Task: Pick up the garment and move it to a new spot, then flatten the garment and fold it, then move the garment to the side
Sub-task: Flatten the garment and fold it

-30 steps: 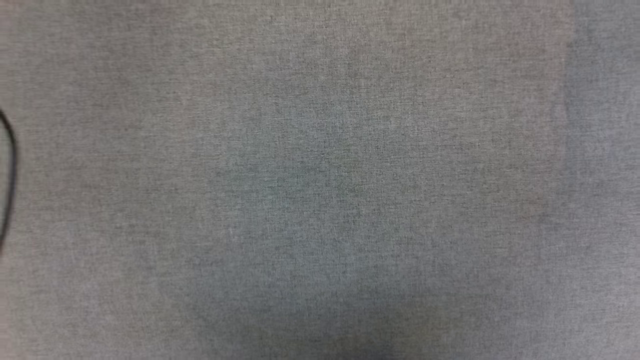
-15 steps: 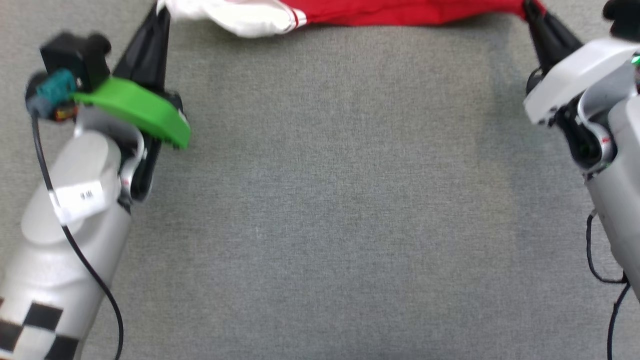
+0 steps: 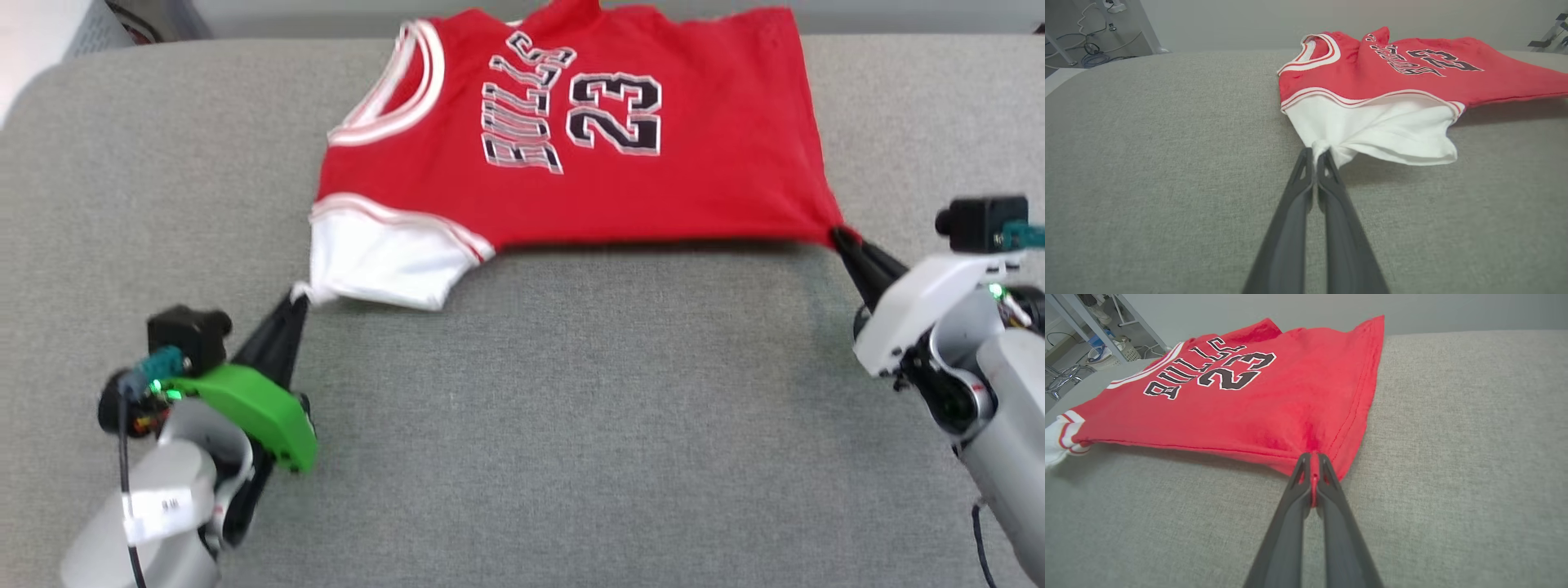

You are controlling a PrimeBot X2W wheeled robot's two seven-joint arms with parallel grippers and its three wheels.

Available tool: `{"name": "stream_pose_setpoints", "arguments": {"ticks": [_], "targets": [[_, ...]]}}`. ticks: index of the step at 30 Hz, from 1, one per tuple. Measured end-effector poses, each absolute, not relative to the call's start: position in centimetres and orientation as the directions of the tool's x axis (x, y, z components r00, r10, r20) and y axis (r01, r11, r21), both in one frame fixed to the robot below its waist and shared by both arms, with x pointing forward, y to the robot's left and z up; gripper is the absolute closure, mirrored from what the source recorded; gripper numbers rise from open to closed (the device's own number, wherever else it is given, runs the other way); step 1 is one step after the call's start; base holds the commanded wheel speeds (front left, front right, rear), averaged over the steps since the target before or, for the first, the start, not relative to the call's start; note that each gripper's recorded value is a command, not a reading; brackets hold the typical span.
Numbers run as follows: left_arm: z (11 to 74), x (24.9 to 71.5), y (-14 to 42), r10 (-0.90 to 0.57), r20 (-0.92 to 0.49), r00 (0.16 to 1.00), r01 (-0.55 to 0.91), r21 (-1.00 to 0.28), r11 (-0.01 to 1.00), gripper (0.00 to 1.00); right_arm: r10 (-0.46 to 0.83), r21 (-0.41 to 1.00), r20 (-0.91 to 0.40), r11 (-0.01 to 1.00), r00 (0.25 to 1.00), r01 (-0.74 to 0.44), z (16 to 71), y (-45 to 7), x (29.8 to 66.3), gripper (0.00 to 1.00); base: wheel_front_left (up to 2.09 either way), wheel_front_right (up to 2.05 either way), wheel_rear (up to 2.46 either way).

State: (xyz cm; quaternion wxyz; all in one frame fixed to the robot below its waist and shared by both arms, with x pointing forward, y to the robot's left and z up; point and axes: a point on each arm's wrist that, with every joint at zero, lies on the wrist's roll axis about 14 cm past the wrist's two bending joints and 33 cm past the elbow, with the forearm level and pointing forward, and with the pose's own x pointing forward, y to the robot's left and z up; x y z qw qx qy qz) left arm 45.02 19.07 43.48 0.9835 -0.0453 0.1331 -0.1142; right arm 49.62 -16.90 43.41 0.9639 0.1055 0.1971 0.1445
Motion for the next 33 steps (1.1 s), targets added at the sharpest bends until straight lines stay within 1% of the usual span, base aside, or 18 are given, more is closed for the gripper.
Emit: {"name": "stream_pose_setpoints", "arguments": {"ticks": [3,9,13,19,27,33], "targets": [[42.9,42.5,18.6,-0.264,-0.293,0.919,0.233,-0.137,0.963,1.0,0.306,0.278,-0.395,0.939,0.866,-0.204,42.6,-17.8,47.7,1.0,0.0,0.0,0.0],[43.3,38.7,17.8,-0.303,-0.318,0.898,0.267,-0.153,0.951,1.0,0.298,0.328,-0.454,0.932,0.84,-0.154,41.7,-18.8,44.2,1.0,0.0,0.0,0.0],[43.4,36.3,18.1,-0.308,-0.349,0.885,0.291,-0.102,0.951,1.0,0.314,0.358,-0.485,0.923,0.816,-0.142,41.6,-19.1,41.9,1.0,0.0,0.0,0.0],[43.6,33.2,17.6,-0.336,-0.384,0.86,0.317,-0.116,0.941,1.0,0.358,0.407,-0.522,0.902,0.774,-0.143,41.5,-18.9,38.5,1.0,0.0,0.0,0.0],[43.4,28.7,16.7,-0.392,-0.464,0.794,0.352,-0.174,0.92,1.0,0.366,0.425,-0.578,0.898,0.73,-0.114,41.0,-20.5,34.3,1.0,0.0,0.0,0.0],[43.1,25.2,16.3,-0.441,-0.545,0.713,0.388,-0.216,0.896,1.0,0.393,0.449,-0.618,0.887,0.681,-0.105,40.9,-20.8,31.2,1.0,0.0,0.0,0.0]]}}
